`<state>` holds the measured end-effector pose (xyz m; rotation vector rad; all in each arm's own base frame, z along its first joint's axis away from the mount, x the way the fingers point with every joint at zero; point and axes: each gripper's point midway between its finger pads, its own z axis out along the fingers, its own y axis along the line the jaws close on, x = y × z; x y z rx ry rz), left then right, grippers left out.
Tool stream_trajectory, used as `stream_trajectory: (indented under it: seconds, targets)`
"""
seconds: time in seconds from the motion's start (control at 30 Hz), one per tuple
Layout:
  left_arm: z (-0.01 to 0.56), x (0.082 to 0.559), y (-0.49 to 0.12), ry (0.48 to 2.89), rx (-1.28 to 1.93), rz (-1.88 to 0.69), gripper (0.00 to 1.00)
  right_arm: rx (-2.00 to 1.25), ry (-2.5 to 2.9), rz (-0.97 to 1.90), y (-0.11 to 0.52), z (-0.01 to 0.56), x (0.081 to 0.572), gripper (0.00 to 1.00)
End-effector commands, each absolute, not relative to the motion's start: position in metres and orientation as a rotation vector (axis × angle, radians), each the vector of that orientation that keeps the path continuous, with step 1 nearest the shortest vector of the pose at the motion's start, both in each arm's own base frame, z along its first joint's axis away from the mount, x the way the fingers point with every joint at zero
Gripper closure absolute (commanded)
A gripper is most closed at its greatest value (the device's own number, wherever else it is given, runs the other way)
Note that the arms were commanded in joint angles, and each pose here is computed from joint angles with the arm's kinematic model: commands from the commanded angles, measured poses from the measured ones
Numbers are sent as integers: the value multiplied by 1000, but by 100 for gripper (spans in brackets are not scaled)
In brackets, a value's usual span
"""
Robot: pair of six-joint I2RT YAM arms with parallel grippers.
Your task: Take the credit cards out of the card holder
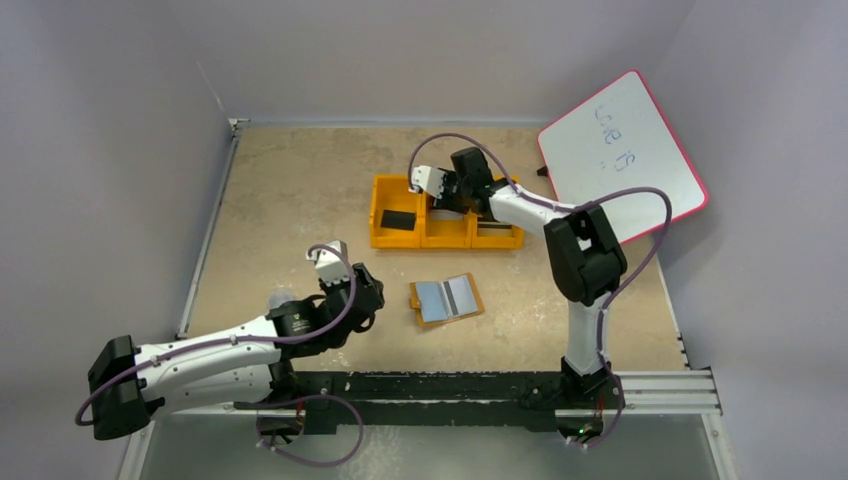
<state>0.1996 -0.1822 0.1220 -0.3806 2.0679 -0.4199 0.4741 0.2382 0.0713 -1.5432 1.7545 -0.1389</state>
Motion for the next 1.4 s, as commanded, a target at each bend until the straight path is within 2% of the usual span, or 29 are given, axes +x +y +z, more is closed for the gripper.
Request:
stream_trajectory:
  seconds: [0.0, 0.23, 0.43, 0.47, 0.5, 0.57, 0.67, 0.7, 0.73, 0.83, 0.97, 1.03, 1.1, 1.37]
  targets:
    - [126, 203, -185, 2049, -395, -425, 54, -1497, 1646, -52, 254, 133, 461, 46]
    - [126, 204, -190, 2055, -385, -436, 54, -1385, 1567, 14, 258, 188, 444, 40]
    - [130, 206, -197, 2046, -382, -467, 54, -945, 1486, 197, 246, 263, 403, 33]
    - [130, 206, -198, 2046, -381, -469, 53, -851, 1474, 235, 240, 273, 395, 28]
    - [130, 207, -200, 2046, -380, -472, 53, -756, 1497, 282, 234, 272, 385, 22]
    - [131, 207, -204, 2048, -371, -482, 53, -584, 1542, 386, 223, 274, 367, 18]
    - [133, 208, -211, 2055, -350, -496, 52, -473, 1714, 604, 229, 243, 333, 11]
    - [133, 209, -214, 2056, -344, -501, 52, -445, 1773, 677, 232, 232, 322, 4]
    - [133, 209, -216, 2058, -337, -502, 51, -447, 1842, 739, 235, 216, 308, 1]
    - [137, 211, -226, 2059, -324, -527, 51, -345, 1964, 917, 241, 183, 278, 0]
    - [148, 215, -242, 2054, -299, -572, 50, -130, 2090, 903, 223, 141, 266, 5]
    - [153, 216, -250, 2055, -279, -592, 50, -78, 2154, 877, 217, 122, 261, 11]
    - [160, 216, -259, 2049, -258, -631, 51, -61, 2228, 878, 215, 104, 252, 23]
    - [176, 216, -303, 2050, -174, -789, 50, -34, 2309, 938, 220, 77, 238, 49]
